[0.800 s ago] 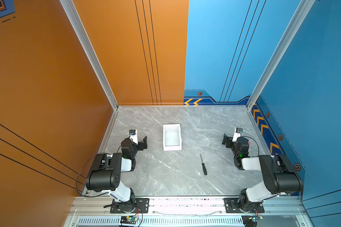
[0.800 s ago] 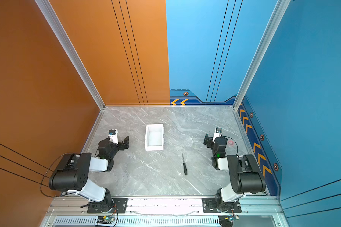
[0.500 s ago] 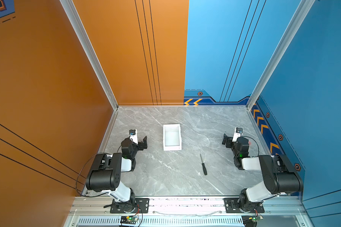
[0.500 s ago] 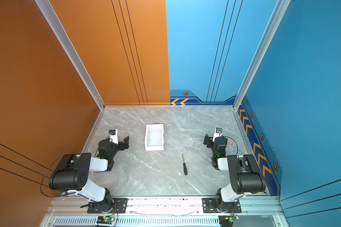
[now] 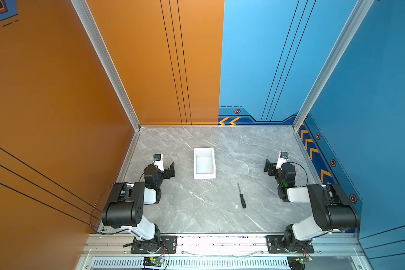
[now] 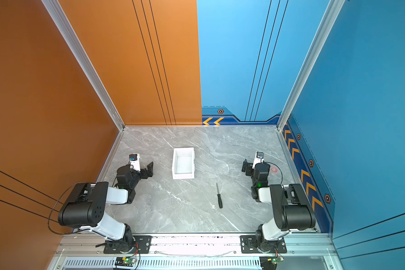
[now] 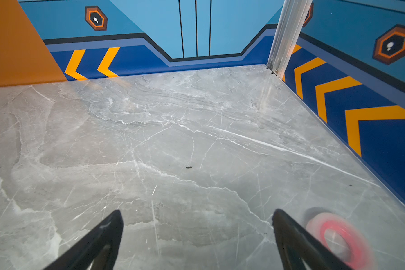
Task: Put the screwdriver in the bin
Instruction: Pick up the screwdriver from the bottom-center of the table.
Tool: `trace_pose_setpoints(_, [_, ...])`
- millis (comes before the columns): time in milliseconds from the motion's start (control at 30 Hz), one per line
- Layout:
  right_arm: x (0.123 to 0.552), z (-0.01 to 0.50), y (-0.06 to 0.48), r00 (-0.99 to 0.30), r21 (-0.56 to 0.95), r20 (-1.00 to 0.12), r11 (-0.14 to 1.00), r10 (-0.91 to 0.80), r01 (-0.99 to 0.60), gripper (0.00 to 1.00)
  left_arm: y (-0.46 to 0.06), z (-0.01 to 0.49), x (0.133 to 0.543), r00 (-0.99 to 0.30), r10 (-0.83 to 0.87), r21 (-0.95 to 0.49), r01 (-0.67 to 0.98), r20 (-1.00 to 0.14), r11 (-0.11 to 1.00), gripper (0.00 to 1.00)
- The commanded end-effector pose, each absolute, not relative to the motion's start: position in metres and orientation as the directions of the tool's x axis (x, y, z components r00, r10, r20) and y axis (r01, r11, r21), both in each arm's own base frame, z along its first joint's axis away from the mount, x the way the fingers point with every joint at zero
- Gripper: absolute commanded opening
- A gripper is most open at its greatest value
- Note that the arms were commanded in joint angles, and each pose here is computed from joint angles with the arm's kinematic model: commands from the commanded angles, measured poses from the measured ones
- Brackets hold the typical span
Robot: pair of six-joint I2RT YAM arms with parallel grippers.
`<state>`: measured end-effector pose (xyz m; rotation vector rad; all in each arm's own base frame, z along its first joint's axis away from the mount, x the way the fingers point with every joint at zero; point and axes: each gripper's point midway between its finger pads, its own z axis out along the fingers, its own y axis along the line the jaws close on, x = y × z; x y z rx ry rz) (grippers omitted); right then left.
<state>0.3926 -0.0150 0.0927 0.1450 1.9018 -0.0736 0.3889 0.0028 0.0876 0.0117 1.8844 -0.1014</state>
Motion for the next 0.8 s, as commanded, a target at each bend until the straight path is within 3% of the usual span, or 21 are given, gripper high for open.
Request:
trace_pose_setpoints(0, [0.394, 0.093, -0.016, -0.330, -0.002, -0.943, 0.990, 0.045, 0.143, 1.00, -0.005, 0.093, 0.394, -0.303, -0.016, -0.046, 0.094, -0.953, 0.995, 0.98])
trace_pose_setpoints(300, [0.395, 0.094, -0.017, -0.328, -0.006, -0.944, 0.988, 0.044, 0.151, 1.00, -0.011, 0.092, 0.395, -0.316, 0.018, -0.016, 0.105, -0.949, 0.994, 0.98])
trace_pose_setpoints(600, [0.403, 0.123, -0.026, -0.443, -0.056, -0.895, 0.972, 0.053, 0.229, 1.00, -0.024, 0.118, 0.391, -0.342, 0.047, -0.017, 0.183, -0.939, 0.983, 0.98])
trace_pose_setpoints(767, [0.397, 0.154, -0.021, -0.432, 0.047, -0.885, 0.958, 0.172, 0.284, 1.00, -0.022, 0.132, 0.390, -0.428, 0.069, -0.009, 0.179, -0.901, 0.984, 0.98])
